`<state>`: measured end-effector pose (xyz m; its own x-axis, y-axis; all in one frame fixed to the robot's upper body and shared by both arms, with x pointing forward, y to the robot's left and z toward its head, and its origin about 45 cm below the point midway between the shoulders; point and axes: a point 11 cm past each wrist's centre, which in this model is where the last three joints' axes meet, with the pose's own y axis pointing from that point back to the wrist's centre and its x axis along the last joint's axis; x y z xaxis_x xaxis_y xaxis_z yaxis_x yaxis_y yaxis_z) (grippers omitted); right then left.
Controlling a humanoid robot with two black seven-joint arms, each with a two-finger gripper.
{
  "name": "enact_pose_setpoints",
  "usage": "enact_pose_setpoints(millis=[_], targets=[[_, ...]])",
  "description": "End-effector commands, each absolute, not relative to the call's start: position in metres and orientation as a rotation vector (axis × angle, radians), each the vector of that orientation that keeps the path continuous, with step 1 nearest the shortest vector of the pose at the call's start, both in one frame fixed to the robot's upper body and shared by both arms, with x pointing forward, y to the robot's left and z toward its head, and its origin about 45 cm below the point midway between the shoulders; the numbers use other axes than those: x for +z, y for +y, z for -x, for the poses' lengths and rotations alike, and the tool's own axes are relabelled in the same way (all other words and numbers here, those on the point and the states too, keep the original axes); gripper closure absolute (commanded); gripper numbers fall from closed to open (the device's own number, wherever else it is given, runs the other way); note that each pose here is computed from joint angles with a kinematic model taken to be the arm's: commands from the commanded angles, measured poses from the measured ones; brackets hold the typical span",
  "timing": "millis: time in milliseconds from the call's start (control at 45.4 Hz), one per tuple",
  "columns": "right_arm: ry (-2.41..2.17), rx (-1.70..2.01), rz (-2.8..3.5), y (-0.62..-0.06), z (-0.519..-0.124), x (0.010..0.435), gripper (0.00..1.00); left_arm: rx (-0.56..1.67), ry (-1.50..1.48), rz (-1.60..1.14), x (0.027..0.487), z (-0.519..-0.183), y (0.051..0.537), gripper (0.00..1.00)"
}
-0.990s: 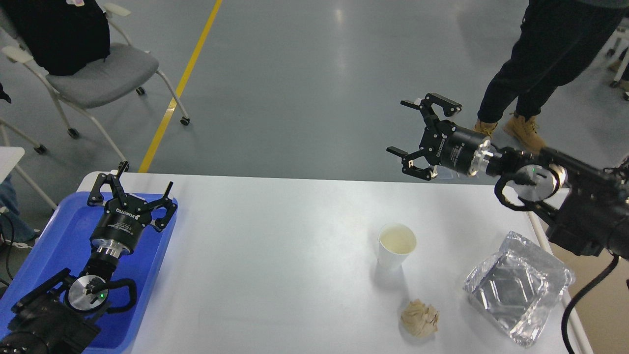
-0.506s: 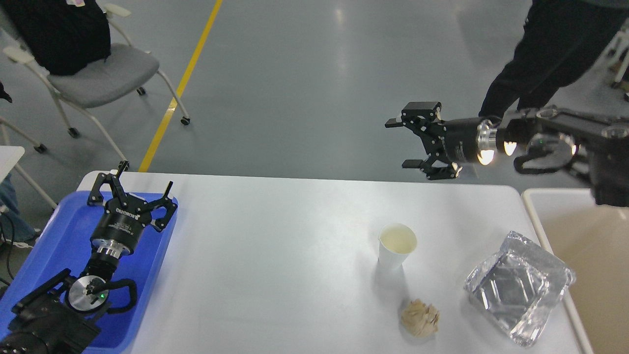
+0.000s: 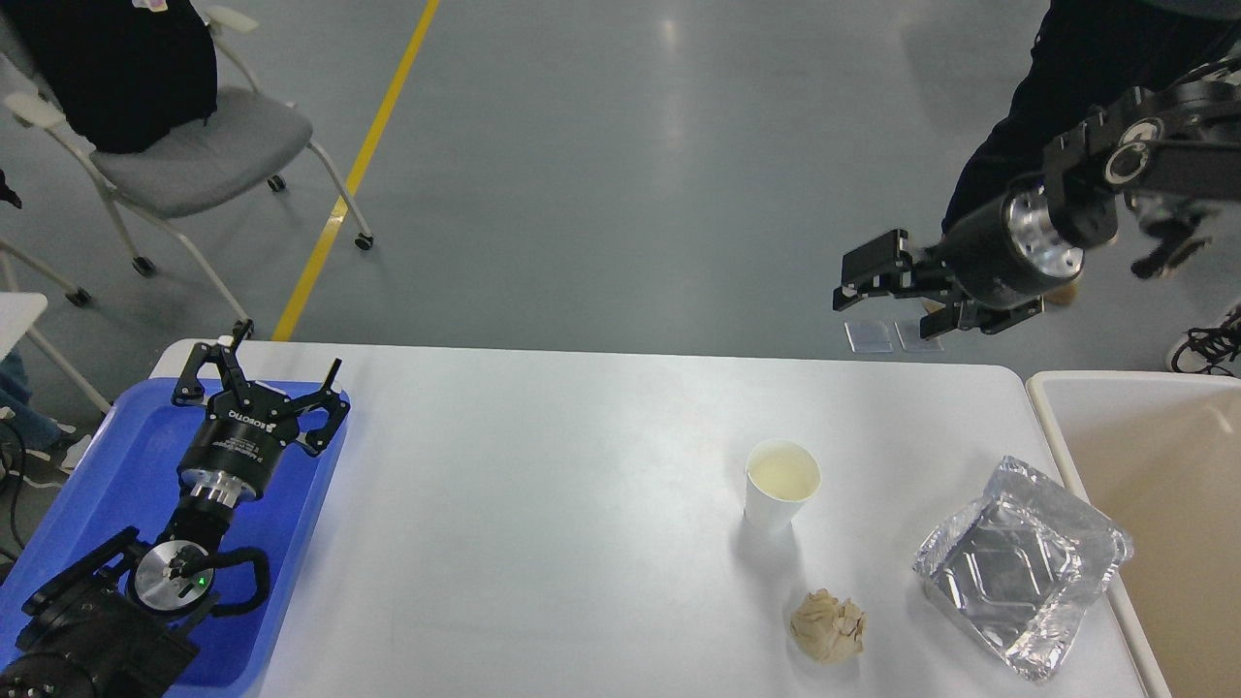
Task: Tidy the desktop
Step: 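Raise the right gripper up and away from the table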
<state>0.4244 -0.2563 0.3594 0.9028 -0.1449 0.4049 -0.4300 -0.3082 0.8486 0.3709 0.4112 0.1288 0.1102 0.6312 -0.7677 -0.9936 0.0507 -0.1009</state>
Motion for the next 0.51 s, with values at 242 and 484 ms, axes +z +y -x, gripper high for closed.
enact_pose_setpoints(millis=[242, 484], targets=[[-0.131, 0.355, -1.696, -0.231, -0.369, 0.386, 0.00, 1.367, 0.625, 0.737, 0.129, -0.371, 0.411, 0.01], [-0.002, 0.359, -1.652, -0.207, -0.354, 0.403, 0.00, 1.366, 0.624, 0.737, 0.129, -0.371, 0.411, 0.01]])
